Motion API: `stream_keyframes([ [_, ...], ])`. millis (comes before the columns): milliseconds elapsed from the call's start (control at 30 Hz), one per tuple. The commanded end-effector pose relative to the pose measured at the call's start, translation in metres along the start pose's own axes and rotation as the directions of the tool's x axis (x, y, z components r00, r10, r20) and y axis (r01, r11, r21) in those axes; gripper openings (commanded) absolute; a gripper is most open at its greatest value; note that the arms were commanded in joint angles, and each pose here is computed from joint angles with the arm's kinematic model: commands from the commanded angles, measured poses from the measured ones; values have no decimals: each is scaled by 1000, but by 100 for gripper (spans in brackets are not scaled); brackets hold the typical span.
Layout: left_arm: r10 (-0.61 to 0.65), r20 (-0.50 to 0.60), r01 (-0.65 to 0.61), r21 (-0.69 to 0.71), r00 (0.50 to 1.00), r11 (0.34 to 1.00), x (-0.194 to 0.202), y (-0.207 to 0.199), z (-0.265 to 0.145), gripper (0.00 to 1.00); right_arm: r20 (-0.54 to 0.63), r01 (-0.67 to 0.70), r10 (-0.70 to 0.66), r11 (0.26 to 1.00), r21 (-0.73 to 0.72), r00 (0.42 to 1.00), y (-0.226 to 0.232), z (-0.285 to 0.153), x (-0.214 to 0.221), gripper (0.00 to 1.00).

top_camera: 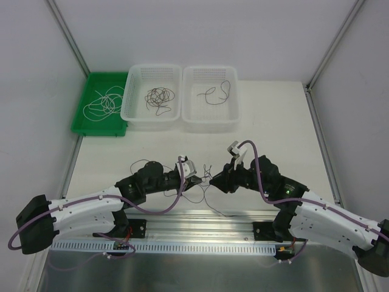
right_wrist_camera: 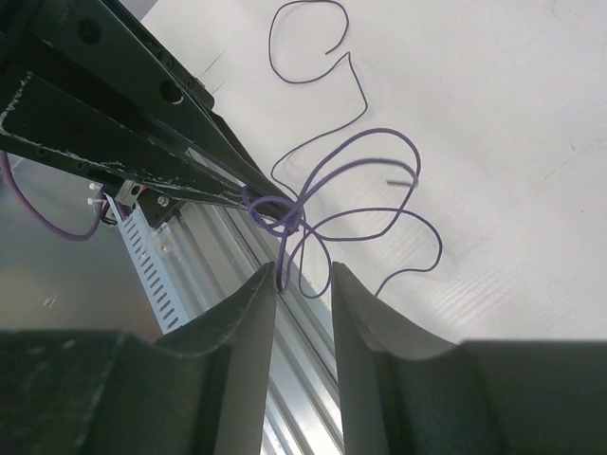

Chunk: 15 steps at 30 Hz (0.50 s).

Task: Untangle the cables
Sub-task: Untie the cable.

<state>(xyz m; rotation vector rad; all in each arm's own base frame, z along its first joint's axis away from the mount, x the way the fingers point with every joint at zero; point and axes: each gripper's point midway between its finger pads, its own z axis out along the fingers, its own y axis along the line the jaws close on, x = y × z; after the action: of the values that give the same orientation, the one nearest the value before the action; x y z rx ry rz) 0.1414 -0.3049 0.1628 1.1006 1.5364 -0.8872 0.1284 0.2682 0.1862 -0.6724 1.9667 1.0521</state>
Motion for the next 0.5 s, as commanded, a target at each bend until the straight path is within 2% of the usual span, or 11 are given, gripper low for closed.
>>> stream_keyframes([
  [0, -6, 86, 5, 4, 996, 1000, -19, -3, -1, 0, 54, 12, -11, 1000, -7, 998, 3, -3, -15, 32],
  [267, -14, 96, 11, 29, 995, 1000, -20, -8, -4, 0, 87, 16, -13, 999, -41, 996, 9, 0, -20, 17],
  [467, -17, 64, 13, 62, 998, 998, -12, -14, -5, 0, 88, 37, -33, 998, -50, 996, 13, -3, -25, 2],
])
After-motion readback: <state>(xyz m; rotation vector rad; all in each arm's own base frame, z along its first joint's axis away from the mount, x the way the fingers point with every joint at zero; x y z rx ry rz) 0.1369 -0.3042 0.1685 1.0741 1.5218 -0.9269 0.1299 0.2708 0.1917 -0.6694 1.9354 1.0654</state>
